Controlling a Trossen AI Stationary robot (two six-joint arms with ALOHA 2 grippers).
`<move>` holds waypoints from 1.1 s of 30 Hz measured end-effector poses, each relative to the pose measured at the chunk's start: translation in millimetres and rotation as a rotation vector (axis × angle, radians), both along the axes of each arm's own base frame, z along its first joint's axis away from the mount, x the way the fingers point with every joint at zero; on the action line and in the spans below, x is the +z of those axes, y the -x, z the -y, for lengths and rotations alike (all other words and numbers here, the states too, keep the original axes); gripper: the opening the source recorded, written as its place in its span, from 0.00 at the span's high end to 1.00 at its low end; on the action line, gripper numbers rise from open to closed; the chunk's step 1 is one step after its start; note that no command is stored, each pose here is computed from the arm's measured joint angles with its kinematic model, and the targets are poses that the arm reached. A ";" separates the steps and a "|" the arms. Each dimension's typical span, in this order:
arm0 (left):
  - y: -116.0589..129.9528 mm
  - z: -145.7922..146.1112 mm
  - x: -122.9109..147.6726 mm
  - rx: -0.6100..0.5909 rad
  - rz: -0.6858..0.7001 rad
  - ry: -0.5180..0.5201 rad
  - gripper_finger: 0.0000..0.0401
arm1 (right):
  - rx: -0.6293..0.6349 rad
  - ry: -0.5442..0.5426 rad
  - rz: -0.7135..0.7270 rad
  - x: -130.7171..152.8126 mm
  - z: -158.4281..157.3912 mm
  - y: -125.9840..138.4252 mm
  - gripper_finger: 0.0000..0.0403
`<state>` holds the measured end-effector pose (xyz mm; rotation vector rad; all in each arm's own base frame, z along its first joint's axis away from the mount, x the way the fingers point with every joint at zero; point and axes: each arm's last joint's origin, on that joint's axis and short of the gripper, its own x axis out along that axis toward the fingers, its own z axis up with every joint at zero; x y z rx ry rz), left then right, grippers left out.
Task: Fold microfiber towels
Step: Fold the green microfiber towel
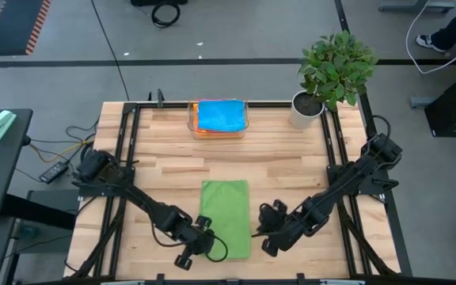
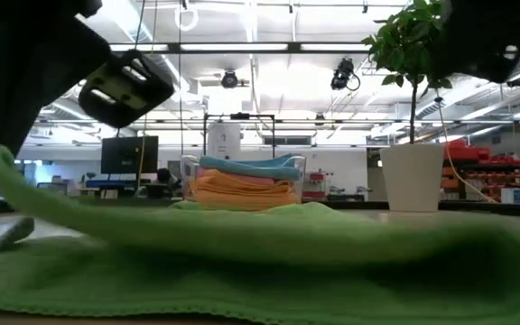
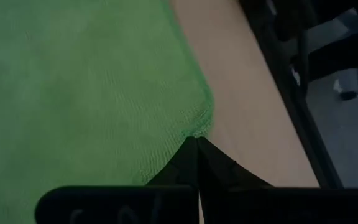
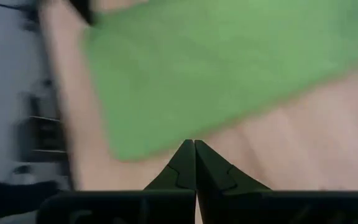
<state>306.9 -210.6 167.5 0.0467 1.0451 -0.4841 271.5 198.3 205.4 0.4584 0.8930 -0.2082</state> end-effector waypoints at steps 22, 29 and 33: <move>7.0 -0.9 5.9 0.034 -0.062 0.011 0.99 | 0.192 -0.238 -0.013 -84.3 -33.5 -46.3 0.99; 8.4 1.5 6.1 0.043 -0.070 0.023 0.99 | 0.219 -0.236 0.062 -64.9 -34.3 -54.3 0.99; 8.8 1.3 3.0 0.043 -0.085 0.011 1.00 | 0.187 -0.217 0.046 -74.6 -26.7 -60.4 0.99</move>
